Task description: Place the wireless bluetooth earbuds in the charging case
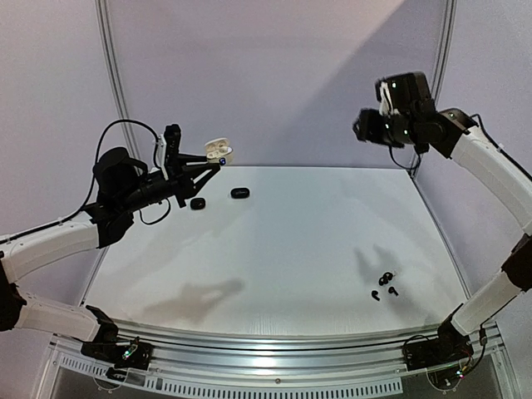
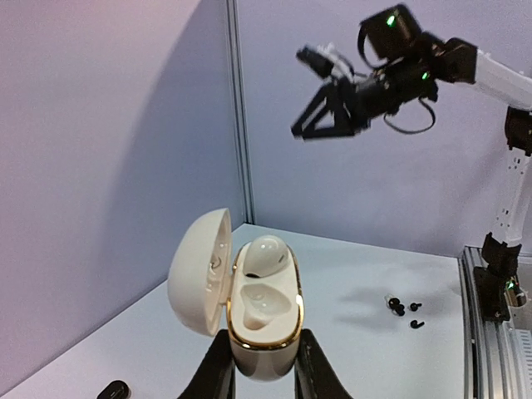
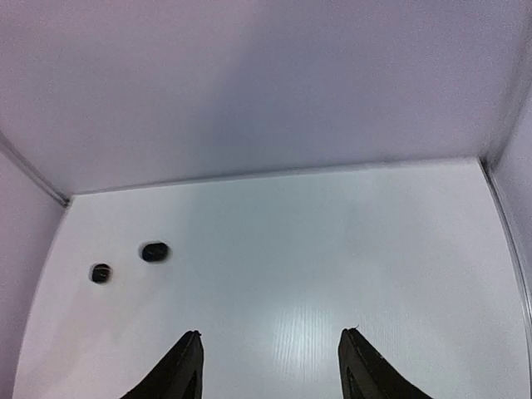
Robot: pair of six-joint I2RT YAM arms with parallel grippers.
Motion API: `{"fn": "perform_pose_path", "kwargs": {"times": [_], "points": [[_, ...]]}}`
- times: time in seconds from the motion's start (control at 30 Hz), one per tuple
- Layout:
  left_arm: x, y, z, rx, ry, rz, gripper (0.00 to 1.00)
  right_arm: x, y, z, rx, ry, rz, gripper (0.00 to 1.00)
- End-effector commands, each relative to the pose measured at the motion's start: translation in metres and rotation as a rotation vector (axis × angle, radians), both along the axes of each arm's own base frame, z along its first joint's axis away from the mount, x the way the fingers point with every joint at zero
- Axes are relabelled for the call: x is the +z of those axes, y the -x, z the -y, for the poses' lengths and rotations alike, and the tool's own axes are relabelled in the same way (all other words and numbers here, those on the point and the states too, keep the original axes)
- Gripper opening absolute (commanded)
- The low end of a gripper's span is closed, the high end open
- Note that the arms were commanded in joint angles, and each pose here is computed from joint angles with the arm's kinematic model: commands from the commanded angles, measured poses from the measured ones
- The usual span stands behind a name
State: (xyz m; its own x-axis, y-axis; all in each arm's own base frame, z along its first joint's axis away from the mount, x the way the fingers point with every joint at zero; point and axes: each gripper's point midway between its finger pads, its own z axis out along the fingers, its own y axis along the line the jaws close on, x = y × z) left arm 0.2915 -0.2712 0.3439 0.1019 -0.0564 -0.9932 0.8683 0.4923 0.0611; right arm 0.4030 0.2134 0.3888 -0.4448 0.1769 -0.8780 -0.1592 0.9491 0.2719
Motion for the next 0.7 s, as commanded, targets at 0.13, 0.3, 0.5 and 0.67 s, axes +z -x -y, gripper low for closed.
{"fn": "perform_pose_path", "kwargs": {"times": [0.13,0.3,0.5,0.67], "points": [[-0.002,0.002,-0.005,0.004,0.005,-0.019,0.00,-0.218,0.065,0.110,-0.346,0.112,-0.691,0.55],[-0.002,0.001,-0.005,0.000,0.001,-0.023,0.00,-0.263,0.088,0.125,-0.409,0.196,-0.835,0.48],[-0.005,0.001,-0.006,0.001,-0.002,-0.034,0.00,-0.296,0.096,0.135,-0.595,0.052,-0.843,0.52],[-0.003,0.002,-0.008,-0.002,0.001,-0.030,0.00,-0.310,0.104,0.149,-0.814,-0.156,-0.749,0.52]]}}
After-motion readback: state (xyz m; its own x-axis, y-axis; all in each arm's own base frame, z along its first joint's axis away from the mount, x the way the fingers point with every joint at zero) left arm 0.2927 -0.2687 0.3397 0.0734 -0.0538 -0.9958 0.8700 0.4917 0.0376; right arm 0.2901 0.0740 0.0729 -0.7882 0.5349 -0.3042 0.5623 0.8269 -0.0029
